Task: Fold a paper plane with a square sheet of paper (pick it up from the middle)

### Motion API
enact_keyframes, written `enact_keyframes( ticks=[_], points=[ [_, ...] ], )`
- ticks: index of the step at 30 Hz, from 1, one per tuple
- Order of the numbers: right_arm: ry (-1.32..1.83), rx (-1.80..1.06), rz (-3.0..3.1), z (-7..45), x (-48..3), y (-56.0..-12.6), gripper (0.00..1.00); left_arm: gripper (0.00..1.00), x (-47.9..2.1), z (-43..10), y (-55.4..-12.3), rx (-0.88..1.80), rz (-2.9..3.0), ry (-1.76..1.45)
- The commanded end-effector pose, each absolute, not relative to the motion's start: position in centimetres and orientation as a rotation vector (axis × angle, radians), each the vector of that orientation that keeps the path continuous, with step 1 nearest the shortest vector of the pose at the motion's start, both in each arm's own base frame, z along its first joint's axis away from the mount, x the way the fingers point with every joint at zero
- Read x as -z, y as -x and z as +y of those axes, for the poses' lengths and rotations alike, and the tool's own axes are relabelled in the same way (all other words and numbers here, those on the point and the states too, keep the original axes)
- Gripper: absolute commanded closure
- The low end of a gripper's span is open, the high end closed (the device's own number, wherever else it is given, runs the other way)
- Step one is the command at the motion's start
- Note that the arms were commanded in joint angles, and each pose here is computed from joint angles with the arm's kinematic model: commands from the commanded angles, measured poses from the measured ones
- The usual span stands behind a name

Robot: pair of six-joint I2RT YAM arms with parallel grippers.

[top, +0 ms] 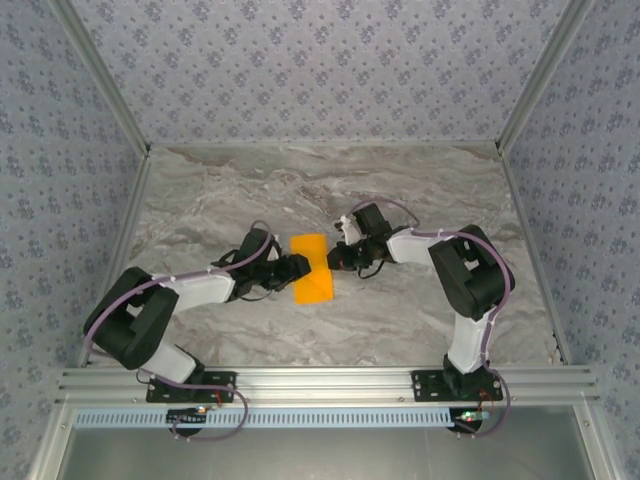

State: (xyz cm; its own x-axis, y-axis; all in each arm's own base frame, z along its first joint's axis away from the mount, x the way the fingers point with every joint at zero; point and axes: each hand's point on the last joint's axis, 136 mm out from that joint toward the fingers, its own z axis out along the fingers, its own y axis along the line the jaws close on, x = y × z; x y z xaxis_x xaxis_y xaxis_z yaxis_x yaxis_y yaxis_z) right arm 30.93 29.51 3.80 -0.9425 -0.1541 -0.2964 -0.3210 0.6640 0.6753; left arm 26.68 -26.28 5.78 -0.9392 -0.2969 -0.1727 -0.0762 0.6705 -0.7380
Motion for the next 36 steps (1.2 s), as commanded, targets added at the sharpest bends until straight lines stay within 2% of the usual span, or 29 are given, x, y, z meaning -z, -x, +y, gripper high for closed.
enact_keyframes(
  ticks=[1,10,27,30,36],
  points=[
    [0.35,-1.187,2.661,29.4,-3.9,-31.0,0.96,0.46,-5.7,-26.8,-26.8,1.173,2.604,0.293],
    [0.323,-1.193,2.666,29.0,-3.6,-31.0,0.96,0.51,-5.4,-27.7,-27.7,1.203,2.597,0.288],
    [0.308,-1.205,2.654,28.5,-4.4,-30.8,0.94,0.75,-5.0,-28.3,-29.7,1.231,2.574,0.251],
    [0.3,-1.19,2.656,28.2,-4.8,-30.8,0.87,0.79,-5.0,-28.3,-29.9,1.224,2.573,0.23],
    [0.221,-1.128,2.642,27.0,-6.1,-31.1,0.55,0.87,-5.3,-27.6,-30.2,1.209,2.56,0.213]
  ],
)
